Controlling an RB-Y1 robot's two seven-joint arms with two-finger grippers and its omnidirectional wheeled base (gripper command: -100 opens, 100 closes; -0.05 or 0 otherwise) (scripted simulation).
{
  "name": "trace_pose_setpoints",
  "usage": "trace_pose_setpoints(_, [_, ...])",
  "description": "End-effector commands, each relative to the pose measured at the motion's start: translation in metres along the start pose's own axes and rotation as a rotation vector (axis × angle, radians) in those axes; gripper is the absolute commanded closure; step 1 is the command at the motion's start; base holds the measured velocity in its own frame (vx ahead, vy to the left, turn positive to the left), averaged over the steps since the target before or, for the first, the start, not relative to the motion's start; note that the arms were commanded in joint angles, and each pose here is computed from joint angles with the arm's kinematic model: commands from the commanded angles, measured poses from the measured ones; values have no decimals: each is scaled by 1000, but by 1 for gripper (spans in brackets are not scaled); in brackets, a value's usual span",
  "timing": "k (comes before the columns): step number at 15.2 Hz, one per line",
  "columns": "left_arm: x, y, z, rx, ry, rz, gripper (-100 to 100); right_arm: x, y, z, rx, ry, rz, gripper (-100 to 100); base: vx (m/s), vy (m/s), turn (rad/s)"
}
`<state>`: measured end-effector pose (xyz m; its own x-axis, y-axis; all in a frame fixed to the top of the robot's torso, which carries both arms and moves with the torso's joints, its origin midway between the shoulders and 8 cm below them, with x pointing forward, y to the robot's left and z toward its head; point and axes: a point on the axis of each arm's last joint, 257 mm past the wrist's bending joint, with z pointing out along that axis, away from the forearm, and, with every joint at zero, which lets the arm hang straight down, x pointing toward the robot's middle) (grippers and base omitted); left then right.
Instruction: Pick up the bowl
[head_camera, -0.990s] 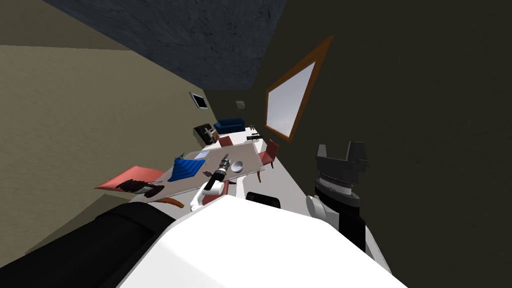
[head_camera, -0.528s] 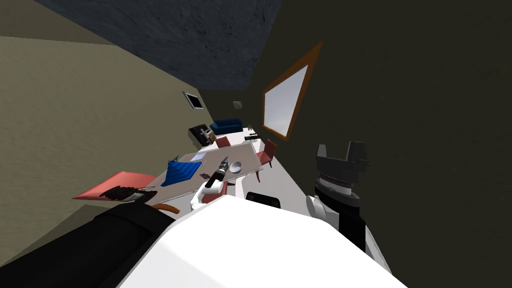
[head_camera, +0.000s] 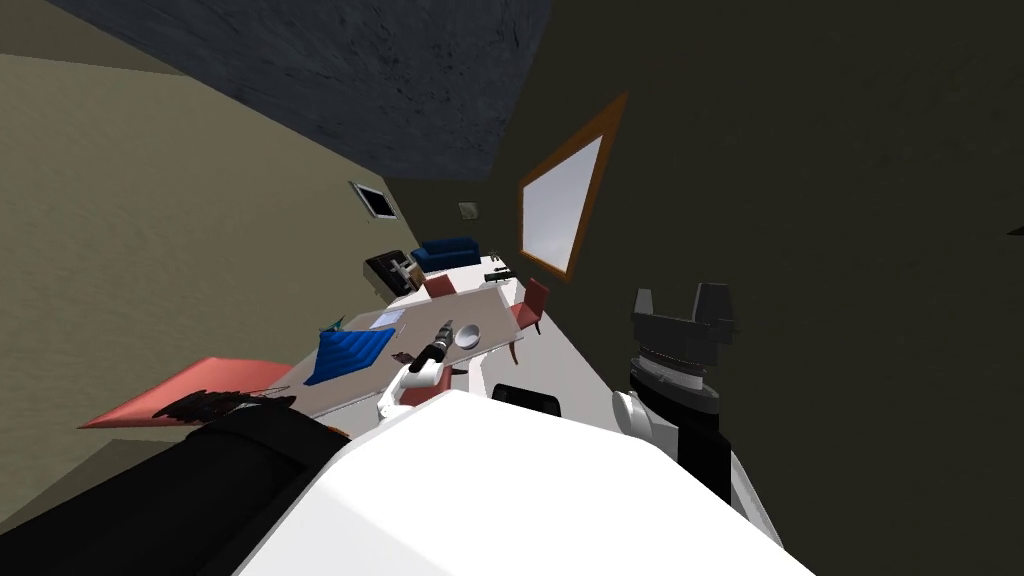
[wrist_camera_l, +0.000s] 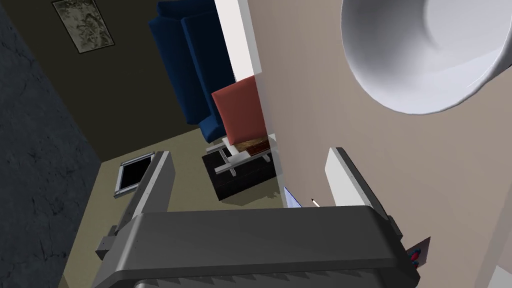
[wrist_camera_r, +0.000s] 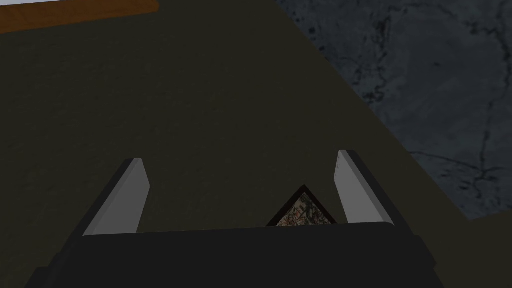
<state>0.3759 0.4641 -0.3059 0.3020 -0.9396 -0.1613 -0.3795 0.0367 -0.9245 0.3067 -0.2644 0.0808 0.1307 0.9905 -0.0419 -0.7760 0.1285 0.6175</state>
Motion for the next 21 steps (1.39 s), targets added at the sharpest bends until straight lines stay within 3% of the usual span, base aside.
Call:
trace_pose_setpoints(1, [-8, 20, 1, -65, -16, -4, -100, 0, 0, 0, 0, 0, 0, 0, -1, 4, -131])
trace_pose_setpoints(11, [-36, 82, -1, -274, -73, -44, -100, 0, 0, 0, 0, 0, 0, 0, 7, 5, -90])
trace_pose_setpoints(17, [-53, 131, -12, -441, -117, -113, -100, 0, 0, 0, 0, 0, 0, 0, 22, 5, -101])
trace_pose_setpoints(21, [-57, 151, -19, -513, -130, -141, -100, 0, 0, 0, 0, 0, 0, 0, 28, 10, -80])
